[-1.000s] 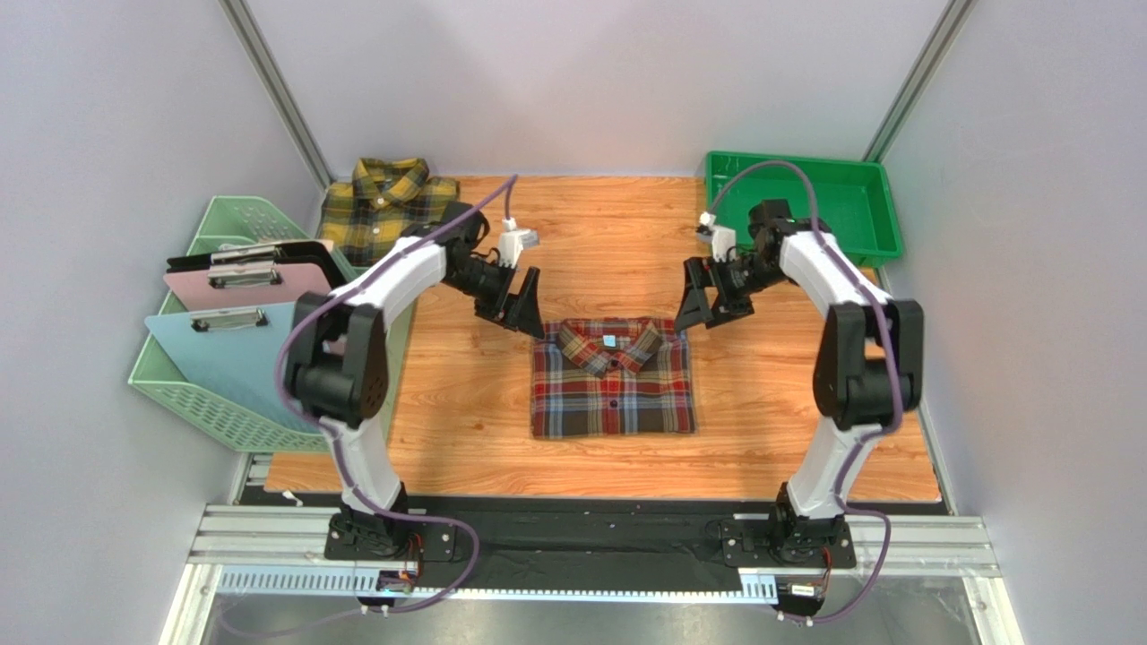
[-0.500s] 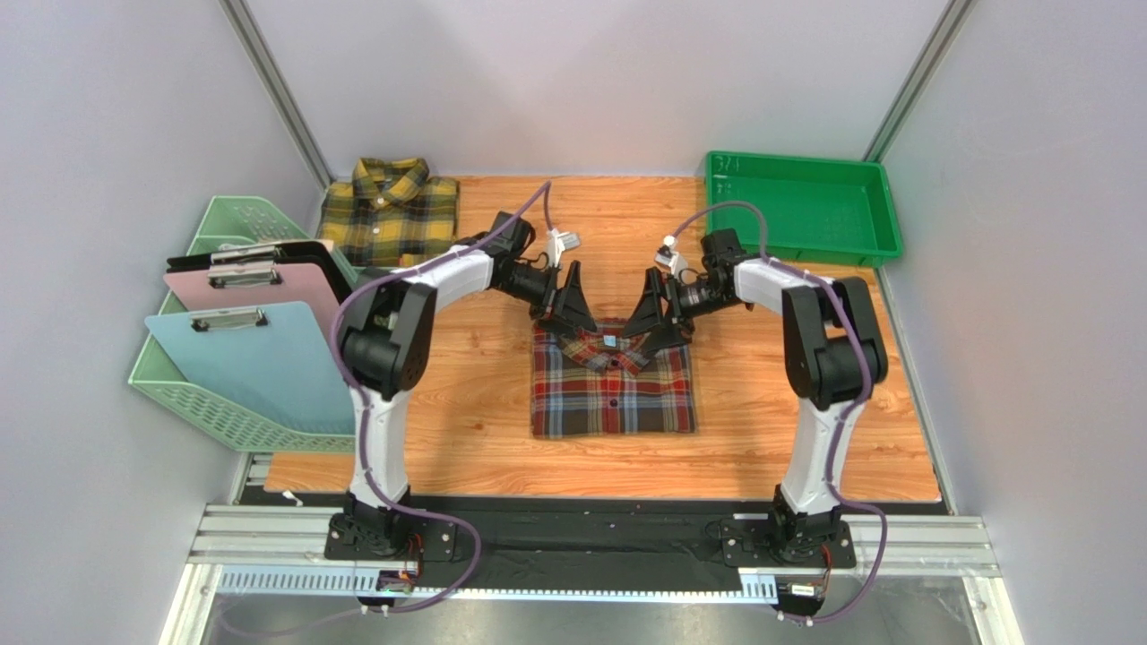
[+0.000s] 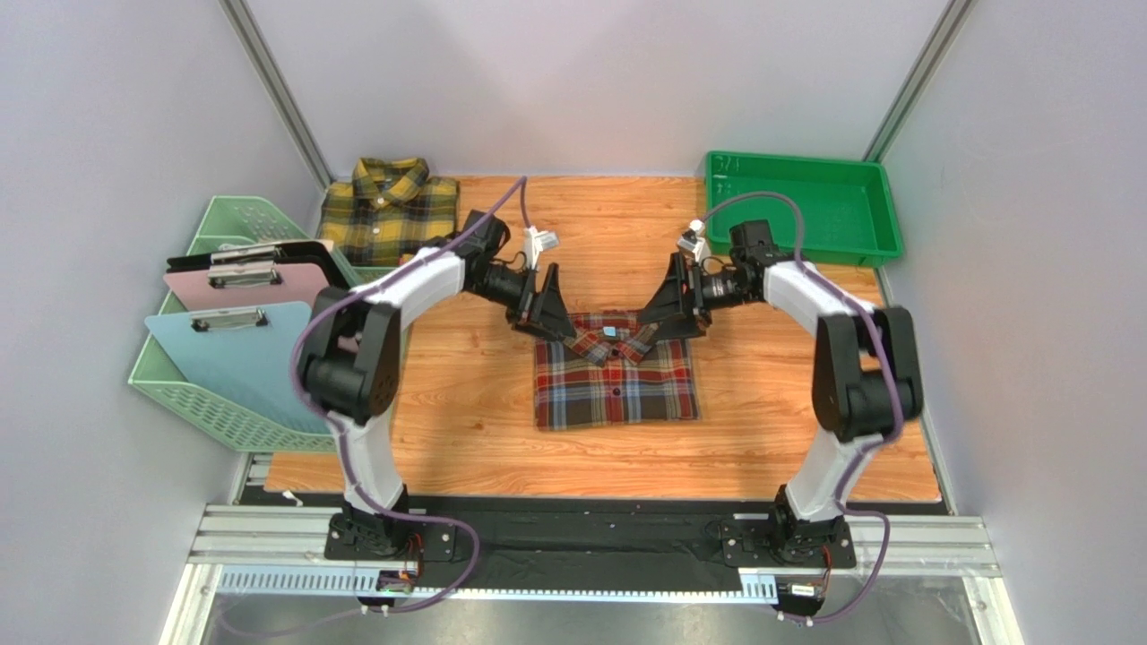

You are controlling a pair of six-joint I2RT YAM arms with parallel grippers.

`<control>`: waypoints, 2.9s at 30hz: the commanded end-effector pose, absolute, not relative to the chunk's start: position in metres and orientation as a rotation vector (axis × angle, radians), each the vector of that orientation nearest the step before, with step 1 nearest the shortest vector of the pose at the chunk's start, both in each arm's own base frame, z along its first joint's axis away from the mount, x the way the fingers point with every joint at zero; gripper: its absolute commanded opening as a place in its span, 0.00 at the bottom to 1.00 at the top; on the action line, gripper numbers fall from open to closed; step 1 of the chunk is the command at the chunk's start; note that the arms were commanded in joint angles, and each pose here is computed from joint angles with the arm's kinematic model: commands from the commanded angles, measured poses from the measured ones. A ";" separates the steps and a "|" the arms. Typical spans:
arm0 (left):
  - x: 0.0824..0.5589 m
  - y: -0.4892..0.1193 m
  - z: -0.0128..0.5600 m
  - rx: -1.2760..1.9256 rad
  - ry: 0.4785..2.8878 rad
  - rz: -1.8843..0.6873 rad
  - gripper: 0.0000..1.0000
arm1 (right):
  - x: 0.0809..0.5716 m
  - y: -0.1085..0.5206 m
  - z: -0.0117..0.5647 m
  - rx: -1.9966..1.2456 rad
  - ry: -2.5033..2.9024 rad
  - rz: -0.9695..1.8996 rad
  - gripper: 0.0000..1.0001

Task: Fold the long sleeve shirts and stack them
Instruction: Fold the shirt, then neatly place the folded shirt to the corner

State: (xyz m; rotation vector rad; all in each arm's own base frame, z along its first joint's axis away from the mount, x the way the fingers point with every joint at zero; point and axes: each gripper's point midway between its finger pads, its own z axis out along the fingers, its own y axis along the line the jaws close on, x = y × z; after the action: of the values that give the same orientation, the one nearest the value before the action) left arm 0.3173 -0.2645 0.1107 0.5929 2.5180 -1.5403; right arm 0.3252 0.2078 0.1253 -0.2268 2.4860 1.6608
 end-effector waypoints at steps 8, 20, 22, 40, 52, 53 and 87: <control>0.205 -0.292 0.035 0.709 2.782 -1.630 0.90 | 0.219 0.219 0.055 -0.301 2.697 1.763 0.93; 0.337 -0.275 0.117 0.871 2.469 -1.199 0.92 | 0.329 0.178 0.088 -0.111 2.599 1.616 0.82; 0.338 -0.266 0.158 0.866 2.364 -1.095 0.97 | 0.327 0.181 0.112 -0.187 2.552 1.595 0.81; 0.367 -0.178 0.177 0.369 2.496 -0.798 0.99 | 0.340 0.290 0.123 -0.898 2.304 0.708 0.47; 0.372 -0.161 0.136 0.189 2.646 -0.798 0.99 | 0.334 0.352 0.060 -1.104 2.273 0.641 0.47; 0.374 -0.157 0.133 0.175 2.653 -0.790 0.99 | 0.336 0.354 0.058 -1.105 2.273 0.640 0.47; 0.382 -0.283 0.052 -0.328 2.654 -1.533 0.97 | 0.316 0.348 0.126 -1.085 2.153 0.923 0.00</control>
State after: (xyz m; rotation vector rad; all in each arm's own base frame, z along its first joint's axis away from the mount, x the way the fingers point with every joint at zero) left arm 0.3819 -0.2667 0.0558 -0.2596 2.6654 -1.4475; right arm 0.3224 0.3370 0.0898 -1.0809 2.2511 0.8320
